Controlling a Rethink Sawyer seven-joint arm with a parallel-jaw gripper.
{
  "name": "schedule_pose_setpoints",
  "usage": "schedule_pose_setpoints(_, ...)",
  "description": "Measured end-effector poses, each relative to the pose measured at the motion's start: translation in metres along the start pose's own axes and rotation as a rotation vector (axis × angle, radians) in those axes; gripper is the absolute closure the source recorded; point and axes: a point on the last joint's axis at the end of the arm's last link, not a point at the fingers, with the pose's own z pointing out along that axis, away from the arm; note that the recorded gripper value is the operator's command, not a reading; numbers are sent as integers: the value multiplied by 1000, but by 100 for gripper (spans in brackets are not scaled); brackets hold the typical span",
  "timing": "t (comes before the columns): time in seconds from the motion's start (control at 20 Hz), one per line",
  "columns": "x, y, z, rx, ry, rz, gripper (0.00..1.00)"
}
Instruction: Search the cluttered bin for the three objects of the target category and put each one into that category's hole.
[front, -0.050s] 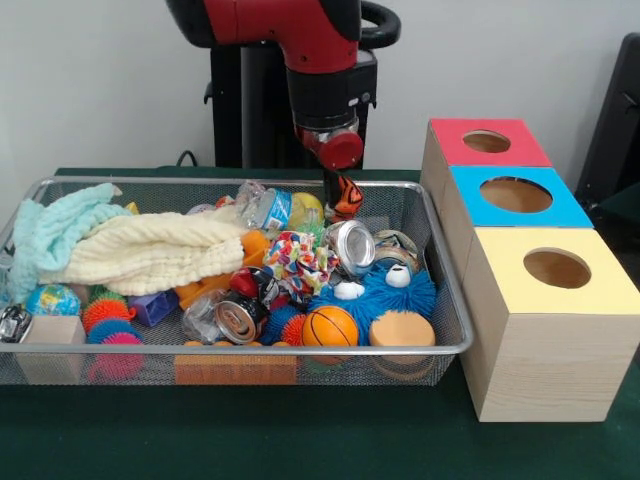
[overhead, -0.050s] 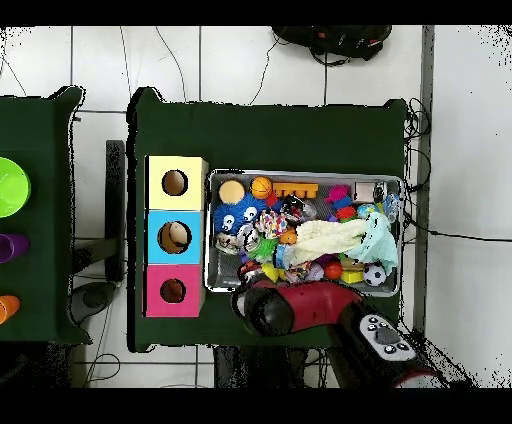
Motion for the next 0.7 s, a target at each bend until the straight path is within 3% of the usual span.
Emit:
schedule_pose_setpoints(0.4, -25, 27, -62, 65, 71, 94, 100)
schedule_pose_setpoints(0.7, -34, 39, -86, 94, 88, 103, 100)
